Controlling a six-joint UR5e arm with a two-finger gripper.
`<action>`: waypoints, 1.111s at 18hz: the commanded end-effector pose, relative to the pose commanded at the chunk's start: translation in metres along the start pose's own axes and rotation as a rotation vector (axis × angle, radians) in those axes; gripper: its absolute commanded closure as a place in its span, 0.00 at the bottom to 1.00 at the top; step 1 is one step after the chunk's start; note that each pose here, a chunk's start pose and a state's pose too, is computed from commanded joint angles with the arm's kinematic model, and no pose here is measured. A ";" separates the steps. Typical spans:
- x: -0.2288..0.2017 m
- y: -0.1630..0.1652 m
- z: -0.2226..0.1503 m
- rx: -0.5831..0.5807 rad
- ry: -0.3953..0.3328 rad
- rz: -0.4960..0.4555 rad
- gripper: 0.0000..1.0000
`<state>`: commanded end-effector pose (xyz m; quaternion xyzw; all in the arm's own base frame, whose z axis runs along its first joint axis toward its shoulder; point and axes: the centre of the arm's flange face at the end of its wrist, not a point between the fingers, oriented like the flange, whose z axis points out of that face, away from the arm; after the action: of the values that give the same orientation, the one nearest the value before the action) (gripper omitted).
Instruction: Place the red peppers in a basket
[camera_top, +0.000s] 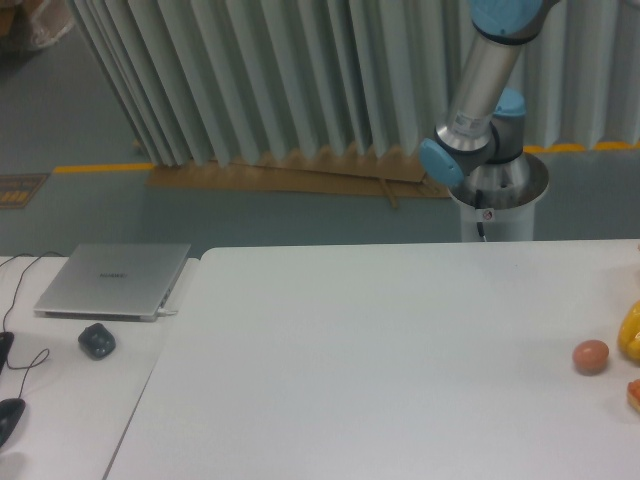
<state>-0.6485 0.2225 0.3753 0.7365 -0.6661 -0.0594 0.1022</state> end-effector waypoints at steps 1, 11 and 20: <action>-0.002 -0.002 0.002 0.006 -0.001 0.004 0.51; -0.012 -0.005 0.016 0.039 -0.041 0.013 0.00; -0.025 -0.013 -0.014 0.010 -0.070 0.028 0.00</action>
<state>-0.6357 0.2496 0.3844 0.7251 -0.6797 -0.0802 0.0761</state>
